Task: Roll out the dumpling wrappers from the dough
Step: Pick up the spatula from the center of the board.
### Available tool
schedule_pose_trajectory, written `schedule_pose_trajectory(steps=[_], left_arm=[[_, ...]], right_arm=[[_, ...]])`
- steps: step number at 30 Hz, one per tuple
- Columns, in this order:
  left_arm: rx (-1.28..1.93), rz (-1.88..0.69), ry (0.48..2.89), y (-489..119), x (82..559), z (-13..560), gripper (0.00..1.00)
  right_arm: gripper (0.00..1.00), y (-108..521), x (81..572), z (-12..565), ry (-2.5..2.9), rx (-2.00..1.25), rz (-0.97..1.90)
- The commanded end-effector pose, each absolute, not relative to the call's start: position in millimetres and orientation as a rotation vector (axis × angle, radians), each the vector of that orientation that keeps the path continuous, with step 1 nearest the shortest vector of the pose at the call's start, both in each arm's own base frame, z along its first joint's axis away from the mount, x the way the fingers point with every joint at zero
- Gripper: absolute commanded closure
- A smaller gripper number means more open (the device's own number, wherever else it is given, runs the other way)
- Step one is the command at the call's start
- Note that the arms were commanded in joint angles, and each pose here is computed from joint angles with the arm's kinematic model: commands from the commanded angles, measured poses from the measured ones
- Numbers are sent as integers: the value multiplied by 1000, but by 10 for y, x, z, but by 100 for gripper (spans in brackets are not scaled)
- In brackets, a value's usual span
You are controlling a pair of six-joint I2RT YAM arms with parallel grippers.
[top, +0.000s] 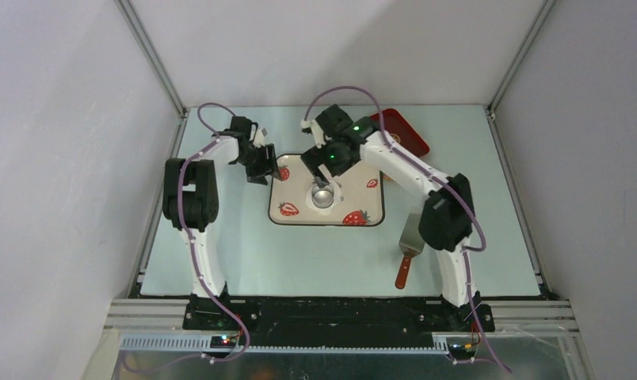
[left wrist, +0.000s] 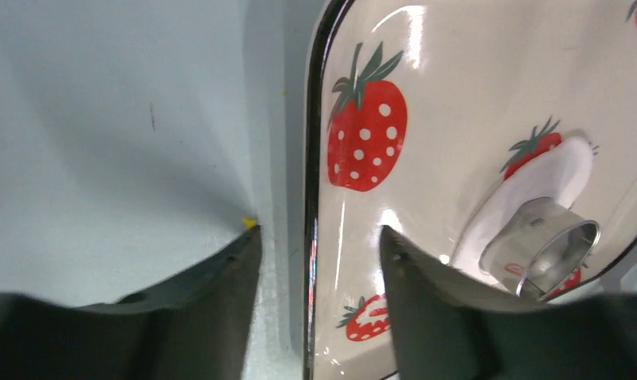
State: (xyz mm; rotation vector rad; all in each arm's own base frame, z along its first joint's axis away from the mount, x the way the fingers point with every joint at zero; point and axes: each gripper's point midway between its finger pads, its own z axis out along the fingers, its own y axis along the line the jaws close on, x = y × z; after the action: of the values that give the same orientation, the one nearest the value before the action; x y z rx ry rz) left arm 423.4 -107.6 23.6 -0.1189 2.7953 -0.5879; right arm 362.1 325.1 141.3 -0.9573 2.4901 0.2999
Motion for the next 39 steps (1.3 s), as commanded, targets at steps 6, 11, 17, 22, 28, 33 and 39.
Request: schedule_pose_trajectory(steps=[6,11,17,22,28,33,39], left_arm=[[-95,-466,2769,-897,4256,341,1],[-60,-483,2708,-887,4298,576,0],[22,-471,2593,-854,4360,1010,0],[108,-347,2528,-713,4350,1247,0],[109,-198,2534,-515,4334,1194,0],[69,-163,2532,-476,4300,1120,0],[79,-150,2530,-490,4245,1102,0]], right_arm=[[1,2004,3313,2050,2446,-1012,222],[1,1381,2899,1712,2653,-814,194],[1,1233,2344,1172,2794,-822,214],[1,1200,2117,830,2853,-903,127],[4,1103,2087,655,2939,-890,60],[6,1027,1962,534,3043,-962,-57],[6,1115,1859,481,3093,-1060,-17]])
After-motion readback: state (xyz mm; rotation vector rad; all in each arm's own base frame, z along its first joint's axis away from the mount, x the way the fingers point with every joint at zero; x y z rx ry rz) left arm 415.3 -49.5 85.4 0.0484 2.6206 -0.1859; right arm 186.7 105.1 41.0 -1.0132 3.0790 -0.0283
